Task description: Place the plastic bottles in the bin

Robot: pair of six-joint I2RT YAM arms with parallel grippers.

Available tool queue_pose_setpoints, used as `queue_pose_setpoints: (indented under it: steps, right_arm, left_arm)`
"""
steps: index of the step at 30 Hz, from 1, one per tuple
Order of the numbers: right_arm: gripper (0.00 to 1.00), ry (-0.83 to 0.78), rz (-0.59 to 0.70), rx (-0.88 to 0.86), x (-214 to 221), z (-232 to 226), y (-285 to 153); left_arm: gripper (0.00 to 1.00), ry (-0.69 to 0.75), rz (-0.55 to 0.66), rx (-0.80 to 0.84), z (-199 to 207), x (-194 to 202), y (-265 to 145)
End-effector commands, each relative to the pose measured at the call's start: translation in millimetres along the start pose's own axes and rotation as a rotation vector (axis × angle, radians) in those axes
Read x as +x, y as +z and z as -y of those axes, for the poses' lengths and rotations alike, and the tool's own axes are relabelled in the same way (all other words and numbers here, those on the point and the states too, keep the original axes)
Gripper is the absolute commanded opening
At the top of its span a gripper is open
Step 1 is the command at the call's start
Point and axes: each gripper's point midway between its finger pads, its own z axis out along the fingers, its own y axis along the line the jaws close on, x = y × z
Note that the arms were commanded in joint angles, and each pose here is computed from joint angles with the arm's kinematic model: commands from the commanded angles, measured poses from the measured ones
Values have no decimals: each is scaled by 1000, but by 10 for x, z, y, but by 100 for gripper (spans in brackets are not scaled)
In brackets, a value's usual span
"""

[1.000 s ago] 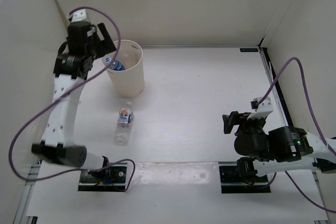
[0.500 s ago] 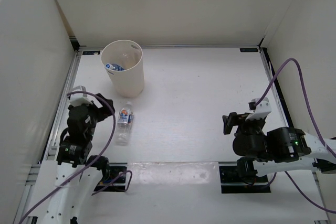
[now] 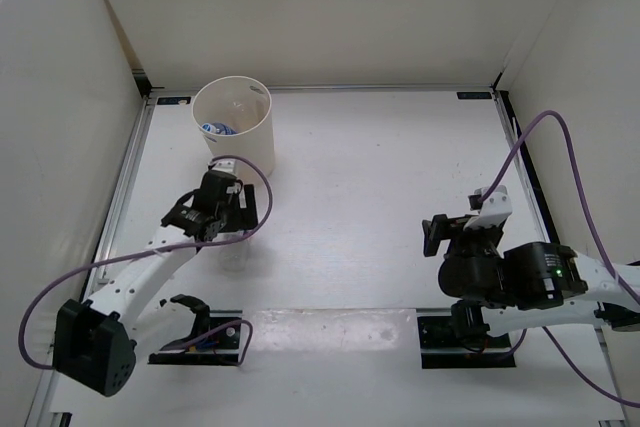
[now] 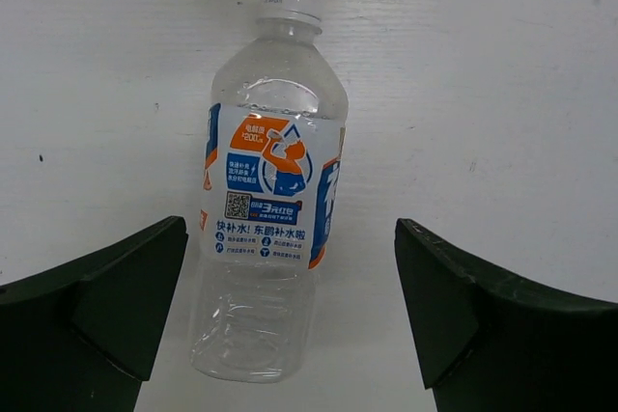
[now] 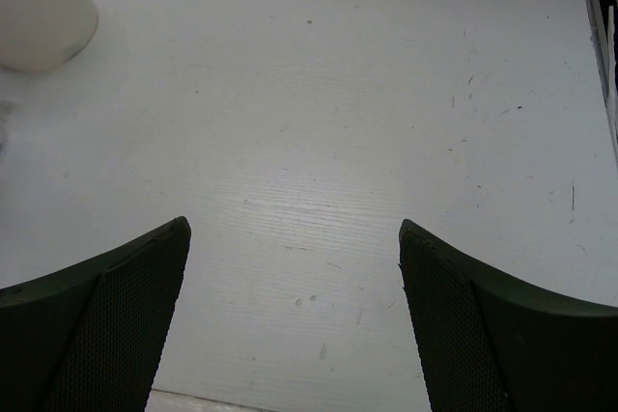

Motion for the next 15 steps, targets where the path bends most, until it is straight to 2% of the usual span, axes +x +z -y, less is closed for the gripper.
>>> queue_pose_setpoints:
  steps: [1,6,15]
  right_arm:
    - [90,-38,28,34,-37,54,21]
    - [90,-49,24,34,-36,30,24]
    - [90,-54,24,36,-33,23,26]
  left_arm:
    - [100,12,-19,-20,6,-47,46]
    - [100,19,-148,-89,-6,62,286]
    - [100,-20,-204,-95,3,80,366]
